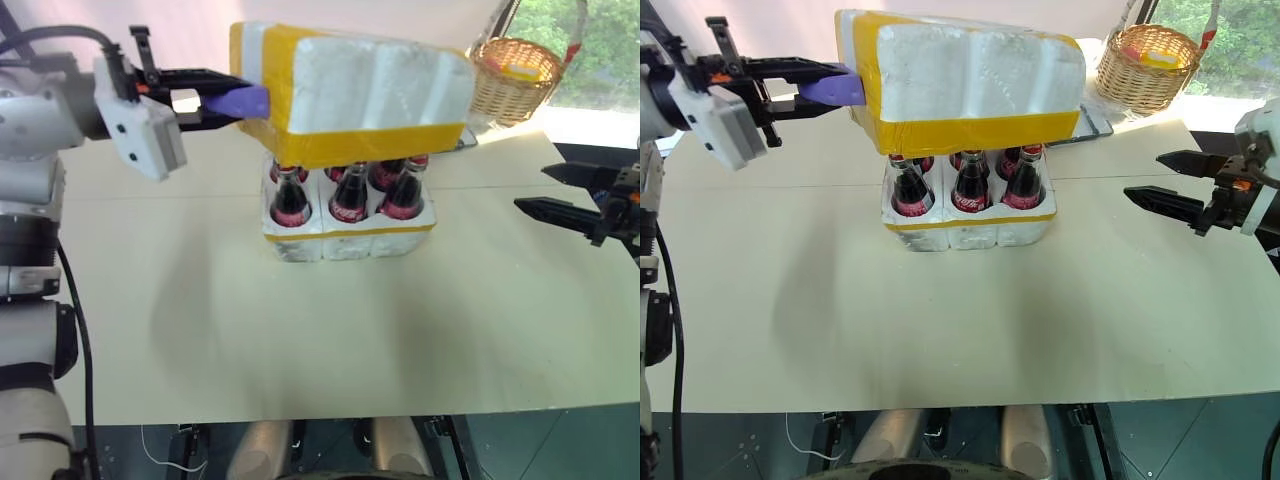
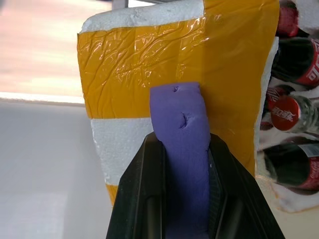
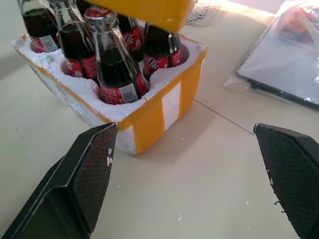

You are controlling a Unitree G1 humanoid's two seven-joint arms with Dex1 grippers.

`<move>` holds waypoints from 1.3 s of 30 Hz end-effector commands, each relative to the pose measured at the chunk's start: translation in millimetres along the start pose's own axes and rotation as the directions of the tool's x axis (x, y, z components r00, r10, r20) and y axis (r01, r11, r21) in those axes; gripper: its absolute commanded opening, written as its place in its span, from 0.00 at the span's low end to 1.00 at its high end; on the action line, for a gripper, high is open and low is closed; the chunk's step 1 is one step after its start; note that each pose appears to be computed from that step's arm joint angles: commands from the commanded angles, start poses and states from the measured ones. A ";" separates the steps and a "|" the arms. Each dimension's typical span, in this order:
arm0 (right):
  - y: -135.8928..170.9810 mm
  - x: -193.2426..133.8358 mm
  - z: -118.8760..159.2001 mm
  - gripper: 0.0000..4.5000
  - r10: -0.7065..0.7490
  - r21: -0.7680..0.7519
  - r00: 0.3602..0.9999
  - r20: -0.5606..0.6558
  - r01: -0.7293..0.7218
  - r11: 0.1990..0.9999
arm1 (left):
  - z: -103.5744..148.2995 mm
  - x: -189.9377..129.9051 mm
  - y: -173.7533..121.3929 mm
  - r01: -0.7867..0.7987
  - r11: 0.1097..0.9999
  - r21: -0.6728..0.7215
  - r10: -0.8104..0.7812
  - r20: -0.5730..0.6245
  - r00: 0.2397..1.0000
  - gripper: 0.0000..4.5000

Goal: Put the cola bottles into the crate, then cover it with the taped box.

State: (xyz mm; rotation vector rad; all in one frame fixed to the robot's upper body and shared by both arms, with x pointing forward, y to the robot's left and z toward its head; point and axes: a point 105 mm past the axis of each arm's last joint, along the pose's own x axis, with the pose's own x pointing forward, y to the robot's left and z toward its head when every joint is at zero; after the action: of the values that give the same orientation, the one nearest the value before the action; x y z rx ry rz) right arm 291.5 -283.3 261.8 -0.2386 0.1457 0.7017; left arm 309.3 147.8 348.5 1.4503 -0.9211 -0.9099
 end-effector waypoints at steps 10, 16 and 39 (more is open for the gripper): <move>-6.2 -3.5 3.8 1.00 -0.026 -0.022 0.999 0.030 0.027 0.999 | 6.4 0.2 33.6 -0.161 0.983 0.093 0.153 0.081 0.985 0.09; -7.7 -6.8 2.1 1.00 -0.034 -0.017 0.999 0.029 0.034 0.999 | -1.0 -5.9 4.8 -0.054 0.991 0.118 0.048 0.056 0.997 0.09; -10.4 -6.1 -4.2 1.00 -0.052 -0.016 0.998 0.041 0.052 0.999 | -34.7 -18.8 -30.2 0.116 0.985 0.125 -0.111 -0.052 0.993 0.09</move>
State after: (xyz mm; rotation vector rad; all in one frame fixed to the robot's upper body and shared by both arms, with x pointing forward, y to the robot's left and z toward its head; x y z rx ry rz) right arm 297.4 -296.0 243.0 -0.2085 0.1723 0.6628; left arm 337.0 175.9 318.2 1.5859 -0.8996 -0.9176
